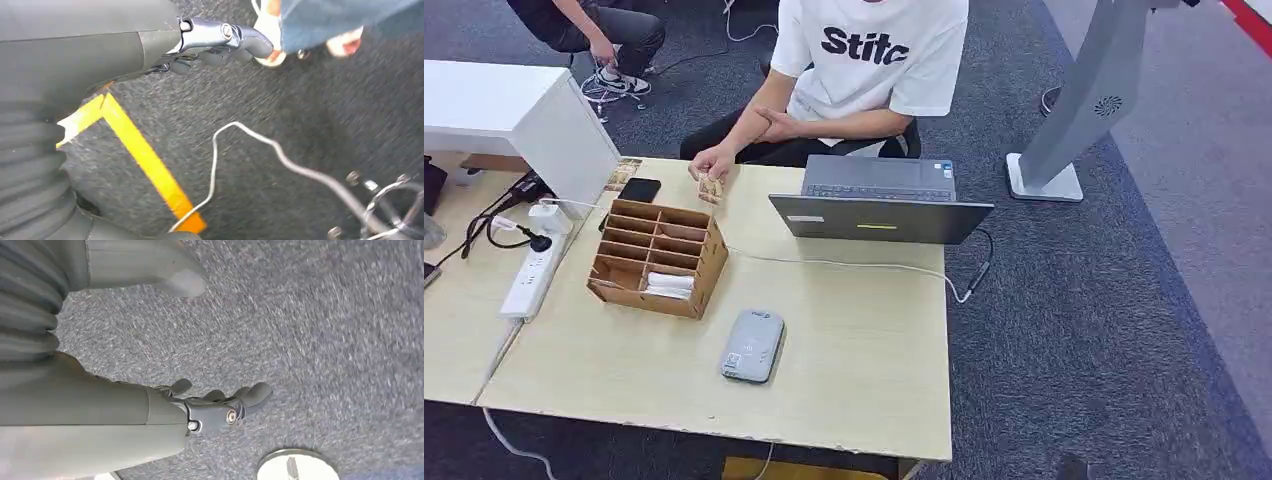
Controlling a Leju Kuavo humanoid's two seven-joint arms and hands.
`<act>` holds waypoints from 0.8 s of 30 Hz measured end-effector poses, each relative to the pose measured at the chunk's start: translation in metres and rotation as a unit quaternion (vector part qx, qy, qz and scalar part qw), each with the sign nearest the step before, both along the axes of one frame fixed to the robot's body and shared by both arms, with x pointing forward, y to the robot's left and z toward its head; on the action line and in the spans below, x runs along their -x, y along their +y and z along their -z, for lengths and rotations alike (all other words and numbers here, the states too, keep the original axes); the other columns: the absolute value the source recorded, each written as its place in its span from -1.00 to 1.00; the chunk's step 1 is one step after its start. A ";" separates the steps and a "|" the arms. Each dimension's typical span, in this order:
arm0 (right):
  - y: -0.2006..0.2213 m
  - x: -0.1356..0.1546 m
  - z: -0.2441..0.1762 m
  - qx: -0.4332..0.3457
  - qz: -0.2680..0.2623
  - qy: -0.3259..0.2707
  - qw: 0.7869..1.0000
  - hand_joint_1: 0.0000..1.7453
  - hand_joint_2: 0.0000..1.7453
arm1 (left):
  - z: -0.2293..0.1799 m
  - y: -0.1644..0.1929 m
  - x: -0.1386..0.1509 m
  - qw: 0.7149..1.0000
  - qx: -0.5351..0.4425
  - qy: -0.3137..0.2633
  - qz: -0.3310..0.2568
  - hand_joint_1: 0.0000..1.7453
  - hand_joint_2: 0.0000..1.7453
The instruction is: Pass the card to the sensor for recognition and then transmit it.
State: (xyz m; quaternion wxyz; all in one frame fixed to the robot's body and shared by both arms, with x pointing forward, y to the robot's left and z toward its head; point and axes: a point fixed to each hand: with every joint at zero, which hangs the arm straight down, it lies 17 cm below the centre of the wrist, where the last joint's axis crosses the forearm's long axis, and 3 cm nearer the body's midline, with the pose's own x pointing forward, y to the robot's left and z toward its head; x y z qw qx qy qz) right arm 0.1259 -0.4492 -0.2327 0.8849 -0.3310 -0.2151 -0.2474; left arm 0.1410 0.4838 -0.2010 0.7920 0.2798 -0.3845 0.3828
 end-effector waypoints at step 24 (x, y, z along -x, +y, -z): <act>-0.004 0.033 0.006 -0.013 0.078 0.021 0.997 -1.00 1.00 | -0.187 0.099 -0.051 0.945 -0.241 -0.219 0.009 -1.00 1.00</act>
